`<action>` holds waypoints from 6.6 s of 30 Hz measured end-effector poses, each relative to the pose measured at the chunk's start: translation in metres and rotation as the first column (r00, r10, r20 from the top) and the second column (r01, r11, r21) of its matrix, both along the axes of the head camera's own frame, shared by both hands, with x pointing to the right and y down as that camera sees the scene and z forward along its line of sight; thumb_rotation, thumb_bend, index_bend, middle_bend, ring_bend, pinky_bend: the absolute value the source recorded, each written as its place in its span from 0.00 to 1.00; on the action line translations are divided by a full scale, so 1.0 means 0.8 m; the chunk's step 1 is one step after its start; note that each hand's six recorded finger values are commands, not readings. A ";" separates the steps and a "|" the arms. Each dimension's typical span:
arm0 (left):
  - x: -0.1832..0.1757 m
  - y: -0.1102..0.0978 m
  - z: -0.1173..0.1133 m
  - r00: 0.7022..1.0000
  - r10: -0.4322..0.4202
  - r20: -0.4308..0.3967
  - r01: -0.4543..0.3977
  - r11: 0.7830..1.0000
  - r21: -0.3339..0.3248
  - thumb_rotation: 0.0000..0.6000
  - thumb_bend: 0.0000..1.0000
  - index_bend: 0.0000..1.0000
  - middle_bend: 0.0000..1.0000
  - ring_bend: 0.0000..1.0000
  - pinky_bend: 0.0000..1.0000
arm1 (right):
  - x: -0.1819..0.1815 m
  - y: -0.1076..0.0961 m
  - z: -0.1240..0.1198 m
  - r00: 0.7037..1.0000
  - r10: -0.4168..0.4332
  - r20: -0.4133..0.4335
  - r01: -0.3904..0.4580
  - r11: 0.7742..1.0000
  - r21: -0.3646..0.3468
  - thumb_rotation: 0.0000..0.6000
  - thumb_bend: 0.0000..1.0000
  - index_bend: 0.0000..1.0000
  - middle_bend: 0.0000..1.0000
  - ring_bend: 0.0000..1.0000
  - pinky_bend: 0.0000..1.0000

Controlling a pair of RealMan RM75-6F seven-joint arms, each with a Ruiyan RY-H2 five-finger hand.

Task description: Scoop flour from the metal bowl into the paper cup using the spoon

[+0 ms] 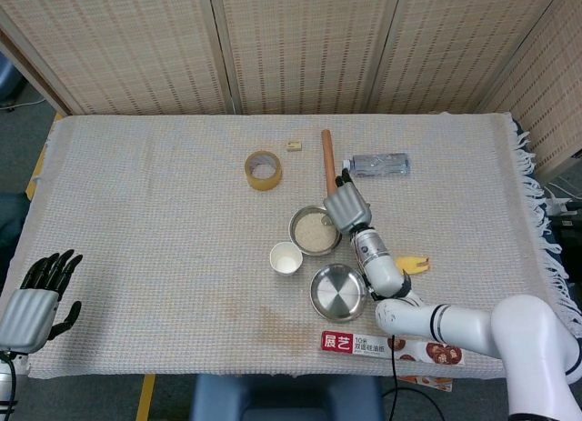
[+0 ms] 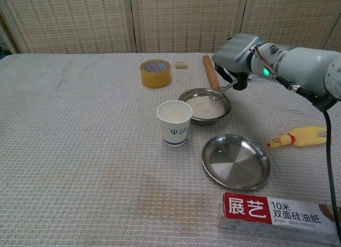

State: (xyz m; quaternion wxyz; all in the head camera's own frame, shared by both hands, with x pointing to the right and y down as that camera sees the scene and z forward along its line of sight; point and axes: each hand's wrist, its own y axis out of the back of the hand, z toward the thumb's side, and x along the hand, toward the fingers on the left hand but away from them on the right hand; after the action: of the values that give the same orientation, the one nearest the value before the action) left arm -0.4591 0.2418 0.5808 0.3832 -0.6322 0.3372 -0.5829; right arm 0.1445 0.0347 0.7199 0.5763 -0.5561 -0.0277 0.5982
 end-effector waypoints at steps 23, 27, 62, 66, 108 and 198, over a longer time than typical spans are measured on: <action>-0.007 -0.004 0.005 1.000 -0.017 0.009 0.017 1.000 -0.012 1.00 0.44 0.00 0.00 0.00 0.10 | -0.019 0.018 0.027 0.984 0.140 0.113 -0.116 0.974 -0.193 1.00 0.33 0.93 0.59 0.16 0.11; -0.007 -0.003 0.005 1.000 -0.016 0.009 0.016 1.000 -0.010 1.00 0.44 0.00 0.00 0.00 0.10 | -0.017 0.016 0.025 0.967 0.202 0.156 -0.161 0.957 -0.241 1.00 0.33 0.93 0.59 0.16 0.11; -0.004 -0.002 0.003 1.000 -0.014 0.003 0.014 1.000 -0.005 1.00 0.44 0.00 0.00 0.00 0.10 | 0.046 -0.005 0.027 0.798 0.521 0.302 -0.353 0.811 -0.466 1.00 0.34 0.93 0.59 0.16 0.11; -0.004 -0.001 0.001 1.000 -0.012 0.002 0.012 1.000 -0.004 1.00 0.44 0.00 0.00 0.00 0.10 | 0.044 -0.004 0.023 0.794 0.523 0.311 -0.349 0.810 -0.472 1.00 0.34 0.93 0.59 0.16 0.11; -0.006 -0.001 -0.005 1.000 -0.013 -0.007 0.013 1.000 0.001 1.00 0.44 0.00 0.00 0.00 0.10 | -0.057 0.032 -0.048 0.899 0.252 0.358 -0.107 0.919 -0.379 1.00 0.35 0.93 0.59 0.16 0.11; 0.012 0.010 -0.005 1.000 0.023 -0.012 -0.023 1.000 -0.017 1.00 0.44 0.00 0.00 0.00 0.11 | 0.091 0.175 -0.031 0.852 0.256 0.457 -0.100 0.936 -0.339 1.00 0.35 0.78 0.59 0.14 0.07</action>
State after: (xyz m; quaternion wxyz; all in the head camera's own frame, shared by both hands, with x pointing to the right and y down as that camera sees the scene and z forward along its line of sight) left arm -0.4493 0.2494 0.5766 0.3825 -0.6429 0.3272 -0.5773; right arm 0.2175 0.1750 0.6950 0.3993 -0.7669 -0.1341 0.4843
